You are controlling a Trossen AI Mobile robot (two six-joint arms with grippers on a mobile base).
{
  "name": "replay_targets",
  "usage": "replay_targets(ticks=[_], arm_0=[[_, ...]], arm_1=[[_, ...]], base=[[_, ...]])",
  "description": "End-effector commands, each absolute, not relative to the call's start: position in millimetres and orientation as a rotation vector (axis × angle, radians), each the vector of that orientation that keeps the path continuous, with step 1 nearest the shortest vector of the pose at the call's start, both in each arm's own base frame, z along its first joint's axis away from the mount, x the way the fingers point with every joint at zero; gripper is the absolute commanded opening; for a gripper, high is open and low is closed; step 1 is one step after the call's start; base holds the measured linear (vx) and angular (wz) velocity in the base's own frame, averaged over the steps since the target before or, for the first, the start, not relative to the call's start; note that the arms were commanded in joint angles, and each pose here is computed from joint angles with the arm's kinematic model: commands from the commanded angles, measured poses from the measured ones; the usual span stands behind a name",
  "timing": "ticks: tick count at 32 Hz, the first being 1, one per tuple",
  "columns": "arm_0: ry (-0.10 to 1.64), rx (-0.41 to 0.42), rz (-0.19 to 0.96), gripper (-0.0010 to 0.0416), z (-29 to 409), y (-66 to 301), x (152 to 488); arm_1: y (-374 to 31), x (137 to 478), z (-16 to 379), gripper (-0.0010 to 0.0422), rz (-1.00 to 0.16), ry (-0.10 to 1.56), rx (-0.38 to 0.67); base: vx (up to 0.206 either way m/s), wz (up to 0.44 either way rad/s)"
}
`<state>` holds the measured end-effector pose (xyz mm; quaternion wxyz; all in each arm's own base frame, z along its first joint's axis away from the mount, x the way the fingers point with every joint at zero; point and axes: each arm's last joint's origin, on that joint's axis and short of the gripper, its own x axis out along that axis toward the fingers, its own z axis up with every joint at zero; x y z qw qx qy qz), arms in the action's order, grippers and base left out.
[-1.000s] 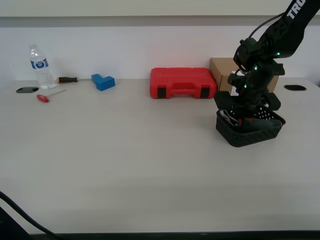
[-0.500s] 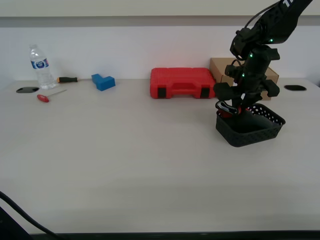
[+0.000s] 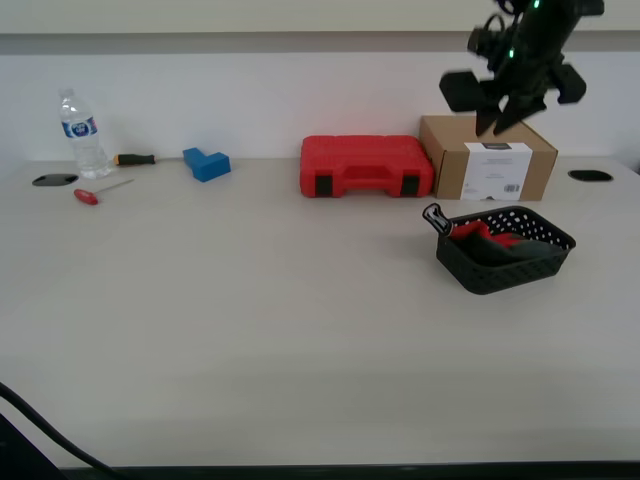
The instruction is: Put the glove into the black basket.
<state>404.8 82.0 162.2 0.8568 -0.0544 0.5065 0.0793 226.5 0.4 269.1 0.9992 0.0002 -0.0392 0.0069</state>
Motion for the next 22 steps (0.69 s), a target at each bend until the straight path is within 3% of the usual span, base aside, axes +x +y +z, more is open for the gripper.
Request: replay_targets(ticks=[1, 6, 17, 19, 20, 21, 22], arm_0=[[0.940, -0.088, 0.190, 0.0119, 204, 82, 398], [0.692, -0.059, 0.200, 0.0119, 251, 81, 395], [0.678, -0.059, 0.202, 0.0119, 251, 82, 397], [0.678, -0.059, 0.201, 0.0080, 251, 82, 397], [0.678, -0.060, 0.202, 0.0009, 251, 82, 397], [0.677, -0.061, 0.204, -0.0008, 251, 82, 397], [0.673, -0.066, 0.205, 0.0004, 251, 82, 397]], arm_1=[[0, 226, 269, 0.0000, 0.014, -0.077, 0.000], [0, 227, 269, 0.0000, 0.014, -0.077, 0.000], [0, 227, 269, 0.0000, 0.014, -0.076, 0.000], [0, 227, 269, 0.0000, 0.014, -0.076, 0.000], [0, 227, 269, 0.0000, 0.014, -0.076, 0.000], [0, 227, 269, 0.0000, 0.014, -0.076, 0.000], [0, 227, 269, 0.0000, 0.014, -0.076, 0.000]], base=[[0.000, 0.000], [0.000, 0.000], [0.000, 0.000], [0.000, 0.000], [0.000, 0.000], [0.000, 0.000], [0.000, 0.000]])
